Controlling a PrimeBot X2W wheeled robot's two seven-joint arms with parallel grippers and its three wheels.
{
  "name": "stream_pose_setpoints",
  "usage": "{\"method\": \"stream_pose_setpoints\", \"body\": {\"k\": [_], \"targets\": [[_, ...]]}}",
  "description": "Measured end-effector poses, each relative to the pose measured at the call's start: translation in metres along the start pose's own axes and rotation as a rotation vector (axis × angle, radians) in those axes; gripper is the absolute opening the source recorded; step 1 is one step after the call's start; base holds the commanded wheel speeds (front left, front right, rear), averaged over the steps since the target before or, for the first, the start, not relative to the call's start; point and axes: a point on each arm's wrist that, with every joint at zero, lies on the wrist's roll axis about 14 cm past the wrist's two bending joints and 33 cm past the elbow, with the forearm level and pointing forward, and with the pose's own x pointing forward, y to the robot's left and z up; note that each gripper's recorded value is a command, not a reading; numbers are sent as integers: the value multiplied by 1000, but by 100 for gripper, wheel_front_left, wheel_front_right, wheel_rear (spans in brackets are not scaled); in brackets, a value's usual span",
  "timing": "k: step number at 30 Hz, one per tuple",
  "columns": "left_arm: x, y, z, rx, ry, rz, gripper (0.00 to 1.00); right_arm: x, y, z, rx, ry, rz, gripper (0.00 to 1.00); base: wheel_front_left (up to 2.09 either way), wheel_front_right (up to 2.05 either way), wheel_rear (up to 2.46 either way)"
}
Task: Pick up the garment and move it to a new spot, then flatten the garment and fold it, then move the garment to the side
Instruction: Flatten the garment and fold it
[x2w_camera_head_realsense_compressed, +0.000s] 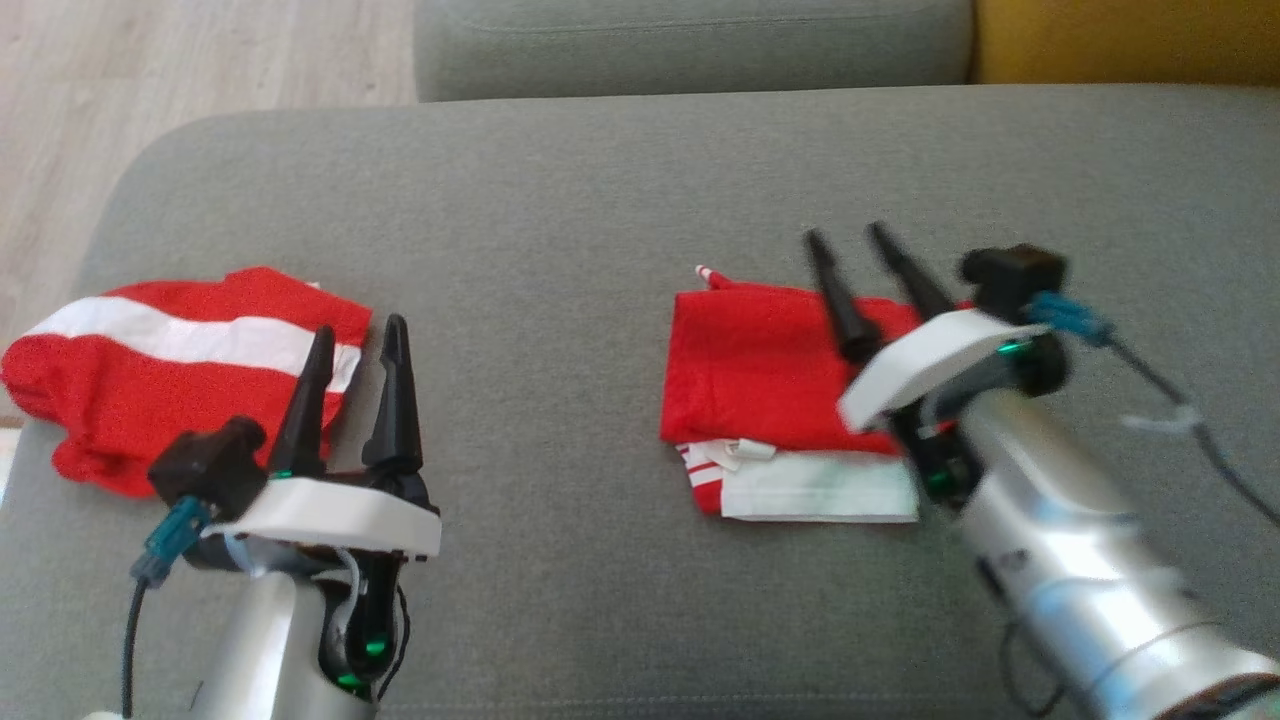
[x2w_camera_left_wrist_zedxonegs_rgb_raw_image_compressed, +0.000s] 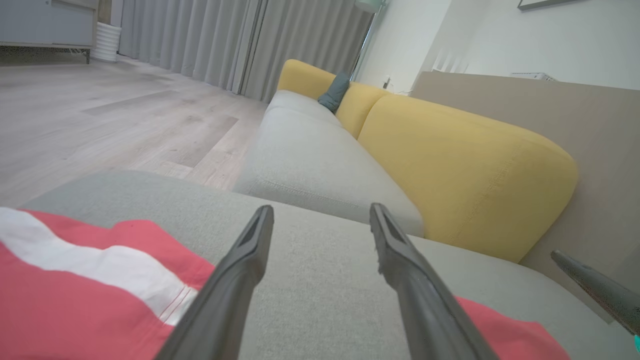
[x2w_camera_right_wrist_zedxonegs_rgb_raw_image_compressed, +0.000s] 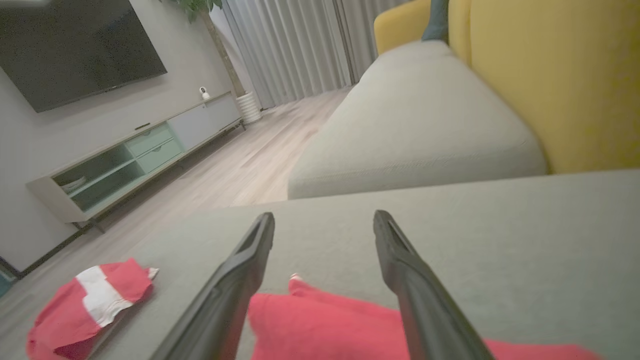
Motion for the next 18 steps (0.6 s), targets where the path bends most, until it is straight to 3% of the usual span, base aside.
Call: {"method": "stream_pose_setpoints", "body": {"k": [8, 18], "targets": [[11, -28, 16, -14, -56, -83, 100, -46, -78, 65, -147, -219, -180, 100, 0, 0, 0], [22, -38, 11, -12, -54, -111, 100, -103, -97, 23, -149, -222, -339, 100, 0, 0, 0]]}}
